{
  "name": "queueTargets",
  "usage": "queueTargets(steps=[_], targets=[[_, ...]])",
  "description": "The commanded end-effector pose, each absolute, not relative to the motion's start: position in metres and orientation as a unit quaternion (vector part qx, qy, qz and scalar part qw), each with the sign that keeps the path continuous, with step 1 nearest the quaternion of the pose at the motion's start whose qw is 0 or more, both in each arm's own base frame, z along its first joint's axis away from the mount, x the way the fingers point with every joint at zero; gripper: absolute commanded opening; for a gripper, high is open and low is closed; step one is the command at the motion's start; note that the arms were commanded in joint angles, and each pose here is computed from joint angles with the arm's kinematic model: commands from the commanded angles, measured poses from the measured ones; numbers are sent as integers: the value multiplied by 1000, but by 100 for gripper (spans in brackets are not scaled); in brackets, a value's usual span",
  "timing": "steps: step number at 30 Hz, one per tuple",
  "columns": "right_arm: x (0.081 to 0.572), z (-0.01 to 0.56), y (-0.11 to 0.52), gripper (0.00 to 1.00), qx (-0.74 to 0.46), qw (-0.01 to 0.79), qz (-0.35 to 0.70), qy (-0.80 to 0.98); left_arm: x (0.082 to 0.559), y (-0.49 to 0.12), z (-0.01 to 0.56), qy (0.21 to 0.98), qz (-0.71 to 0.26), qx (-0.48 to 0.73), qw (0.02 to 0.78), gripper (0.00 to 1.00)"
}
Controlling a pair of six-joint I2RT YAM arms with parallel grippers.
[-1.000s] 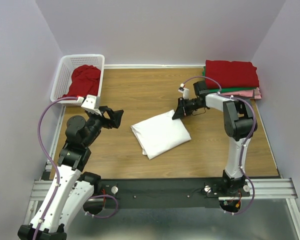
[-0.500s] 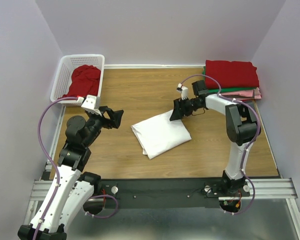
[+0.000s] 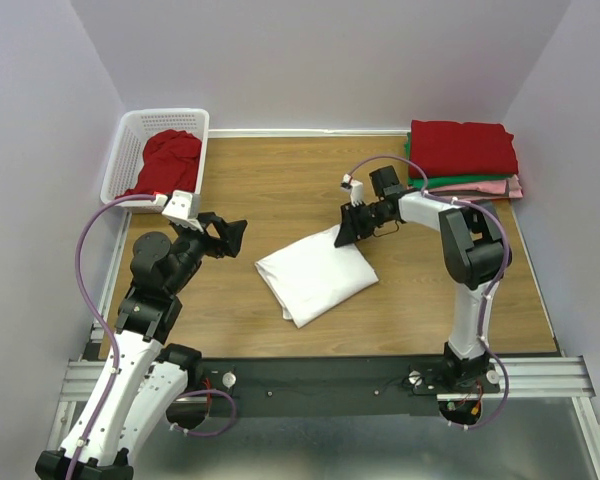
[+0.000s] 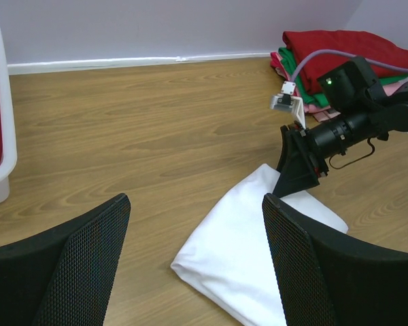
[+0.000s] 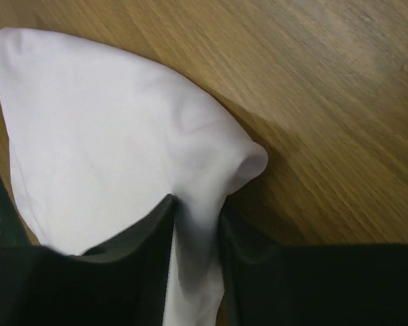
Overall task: Fold and stack the t-shirts
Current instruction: Neatly place the folded tshirt to the corner
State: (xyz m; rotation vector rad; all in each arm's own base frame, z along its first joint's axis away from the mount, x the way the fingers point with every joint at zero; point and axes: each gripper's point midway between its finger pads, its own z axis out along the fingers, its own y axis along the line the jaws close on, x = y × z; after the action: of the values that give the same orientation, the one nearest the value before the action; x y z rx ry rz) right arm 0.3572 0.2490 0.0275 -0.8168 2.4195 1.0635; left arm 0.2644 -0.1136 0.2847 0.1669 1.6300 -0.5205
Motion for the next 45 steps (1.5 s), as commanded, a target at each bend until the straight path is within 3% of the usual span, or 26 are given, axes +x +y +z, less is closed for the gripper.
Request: queueTargets(steps=[1,3,15,45], targets=[[318,-23,237,30,-256,86,360,893,262,-115,287,710,-231,84,661,86],[318,-18,241,1,-258,87,374,887,262,-114,288,708,-230,83,662,86],[339,53,245,0,-268,128,478,827,262,-114,289,708,-229,83,663,86],[412,162,205,0,-255,245,442,824,256,-114,297,694,-233,90,675,86]])
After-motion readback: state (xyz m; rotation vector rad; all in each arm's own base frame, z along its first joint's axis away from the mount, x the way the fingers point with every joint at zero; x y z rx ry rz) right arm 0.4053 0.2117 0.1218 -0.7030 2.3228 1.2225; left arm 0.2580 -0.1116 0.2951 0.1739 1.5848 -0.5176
